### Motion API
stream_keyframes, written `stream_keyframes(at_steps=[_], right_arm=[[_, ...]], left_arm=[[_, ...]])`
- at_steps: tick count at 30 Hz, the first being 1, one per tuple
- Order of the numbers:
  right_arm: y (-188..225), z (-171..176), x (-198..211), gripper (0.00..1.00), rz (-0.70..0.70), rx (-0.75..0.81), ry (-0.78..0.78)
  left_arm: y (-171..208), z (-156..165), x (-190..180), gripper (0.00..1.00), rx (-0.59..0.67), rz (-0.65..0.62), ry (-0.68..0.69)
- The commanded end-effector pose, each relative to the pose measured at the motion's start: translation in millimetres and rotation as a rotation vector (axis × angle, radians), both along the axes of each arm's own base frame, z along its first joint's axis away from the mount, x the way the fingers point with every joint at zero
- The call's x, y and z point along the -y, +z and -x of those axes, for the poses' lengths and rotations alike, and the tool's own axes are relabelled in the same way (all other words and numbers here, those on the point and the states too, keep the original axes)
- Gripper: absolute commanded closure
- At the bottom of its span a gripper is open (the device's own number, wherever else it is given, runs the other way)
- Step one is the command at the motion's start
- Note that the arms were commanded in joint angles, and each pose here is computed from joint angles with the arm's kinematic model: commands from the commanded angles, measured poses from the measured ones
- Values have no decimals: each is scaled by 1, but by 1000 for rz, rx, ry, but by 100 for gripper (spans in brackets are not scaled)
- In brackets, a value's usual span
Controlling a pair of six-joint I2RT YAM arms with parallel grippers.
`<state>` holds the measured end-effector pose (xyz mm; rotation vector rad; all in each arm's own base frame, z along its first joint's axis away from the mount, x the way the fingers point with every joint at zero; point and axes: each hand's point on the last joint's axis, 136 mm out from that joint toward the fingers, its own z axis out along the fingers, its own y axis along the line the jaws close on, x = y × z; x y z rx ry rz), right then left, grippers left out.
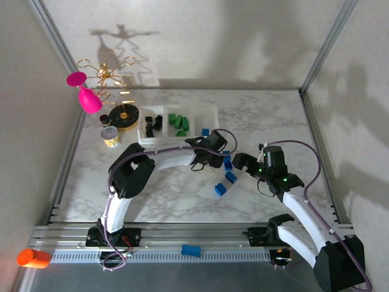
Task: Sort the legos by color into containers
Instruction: Pick up the lego from the center of the table.
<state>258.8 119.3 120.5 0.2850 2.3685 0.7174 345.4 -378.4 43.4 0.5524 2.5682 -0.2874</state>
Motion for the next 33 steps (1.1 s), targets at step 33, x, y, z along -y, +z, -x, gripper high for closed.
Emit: stream_keyframes(at_steps=[33], right_arm=[[25,-17,-14,1,-44,111,71]], left_arm=[[95,-53,-43,67,146,156,209]])
